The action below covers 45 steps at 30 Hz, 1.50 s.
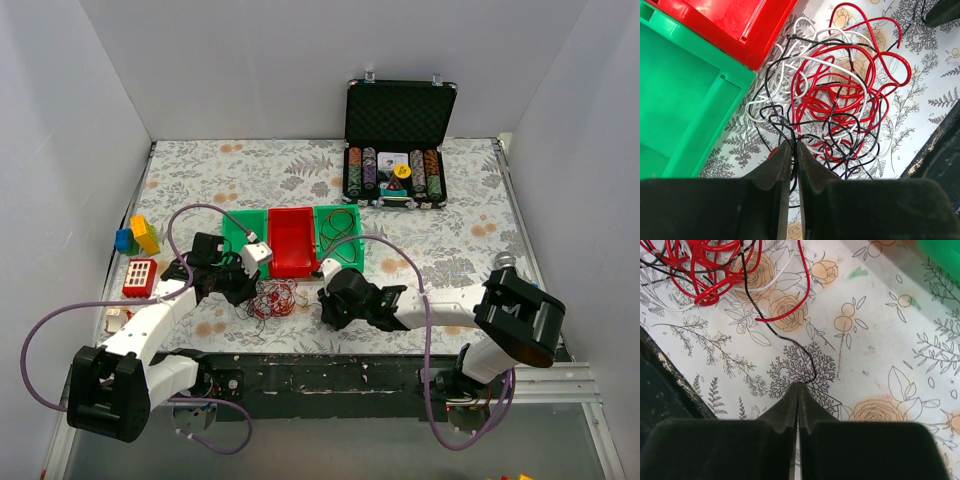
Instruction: Untangle the cables
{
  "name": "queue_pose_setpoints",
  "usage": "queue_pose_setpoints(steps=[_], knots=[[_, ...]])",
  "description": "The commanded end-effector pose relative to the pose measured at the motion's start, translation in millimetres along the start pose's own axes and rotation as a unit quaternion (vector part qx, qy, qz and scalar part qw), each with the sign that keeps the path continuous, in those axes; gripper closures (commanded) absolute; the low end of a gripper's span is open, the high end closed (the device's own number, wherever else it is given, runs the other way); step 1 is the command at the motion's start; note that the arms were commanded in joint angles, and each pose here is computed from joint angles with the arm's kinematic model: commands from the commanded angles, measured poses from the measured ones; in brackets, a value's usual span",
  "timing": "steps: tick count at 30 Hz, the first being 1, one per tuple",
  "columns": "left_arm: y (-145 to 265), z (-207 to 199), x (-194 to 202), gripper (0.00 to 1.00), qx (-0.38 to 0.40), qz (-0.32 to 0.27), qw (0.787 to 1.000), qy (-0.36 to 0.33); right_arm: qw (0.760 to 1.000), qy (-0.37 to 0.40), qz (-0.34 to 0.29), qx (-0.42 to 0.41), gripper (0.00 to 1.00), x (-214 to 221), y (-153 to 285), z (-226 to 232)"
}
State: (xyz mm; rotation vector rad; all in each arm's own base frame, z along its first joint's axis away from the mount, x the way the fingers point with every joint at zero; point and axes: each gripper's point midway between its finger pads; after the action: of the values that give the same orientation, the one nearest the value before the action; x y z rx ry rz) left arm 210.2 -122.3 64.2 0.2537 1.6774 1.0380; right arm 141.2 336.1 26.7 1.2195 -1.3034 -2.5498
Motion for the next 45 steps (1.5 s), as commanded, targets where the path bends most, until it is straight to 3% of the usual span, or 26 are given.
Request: queue_pose_setpoints(steps=[1, 2, 5, 9, 16, 26, 33, 38, 41, 44, 45], knots=[[5, -1, -4, 0.92, -0.004, -0.005, 1.0, -0.014, 0.999, -0.013, -0.043, -0.017, 0.99, -19, 11, 10], [6, -2, -5, 0.92, -0.001, -0.007, 1.0, -0.014, 0.999, -0.011, -0.045, -0.014, 0.99, -20, 12, 10], [6, -3, -8, 0.9, 0.004, -0.013, 1.0, -0.014, 0.998, -0.002, -0.065, -0.006, 0.8, -38, 15, 12], [6, -3, -9, 0.9, 0.007, -0.013, 1.0, -0.011, 0.996, 0.018, -0.083, -0.003, 0.66, -57, 16, 17], [5, -3, -8, 0.9, 0.006, -0.011, 1.0, -0.011, 0.995, 0.065, -0.078, -0.008, 0.58, -66, -1, 21], [7, -1, -11, 0.89, 0.001, -0.015, 1.0, -0.014, 0.995, 0.086, -0.051, 0.014, 0.66, -55, -24, 11], [10, 4, -12, 0.87, -0.013, -0.01, 1.0, -0.015, 0.997, 0.059, -0.047, 0.035, 0.99, -46, -13, 1], [16, 9, -12, 0.68, -0.032, -0.002, 0.999, -0.021, 0.995, 0.007, -0.073, 0.071, 0.99, -35, 18, -19], [16, 10, -8, 0.52, -0.039, 0.002, 0.999, -0.022, 0.993, -0.02, -0.086, 0.081, 0.99, -25, 35, -28], [16, 9, -7, 0.53, -0.036, 0.003, 0.999, -0.022, 0.991, -0.033, -0.096, 0.083, 0.99, -21, 44, -33], [16, 8, -9, 0.61, -0.033, 0.0, 0.999, -0.023, 0.991, -0.034, -0.098, 0.082, 0.99, -21, 46, -33]])
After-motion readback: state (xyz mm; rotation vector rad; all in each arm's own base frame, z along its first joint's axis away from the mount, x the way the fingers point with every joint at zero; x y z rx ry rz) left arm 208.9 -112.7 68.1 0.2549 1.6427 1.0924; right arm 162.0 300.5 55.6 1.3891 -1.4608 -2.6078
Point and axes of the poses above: each gripper's point midway between its finger pads, its own y axis back along the fingers, its own z axis along the line the jaws close on, x = y × z, and after that the axes turned 6 degrees about -y, right-handed
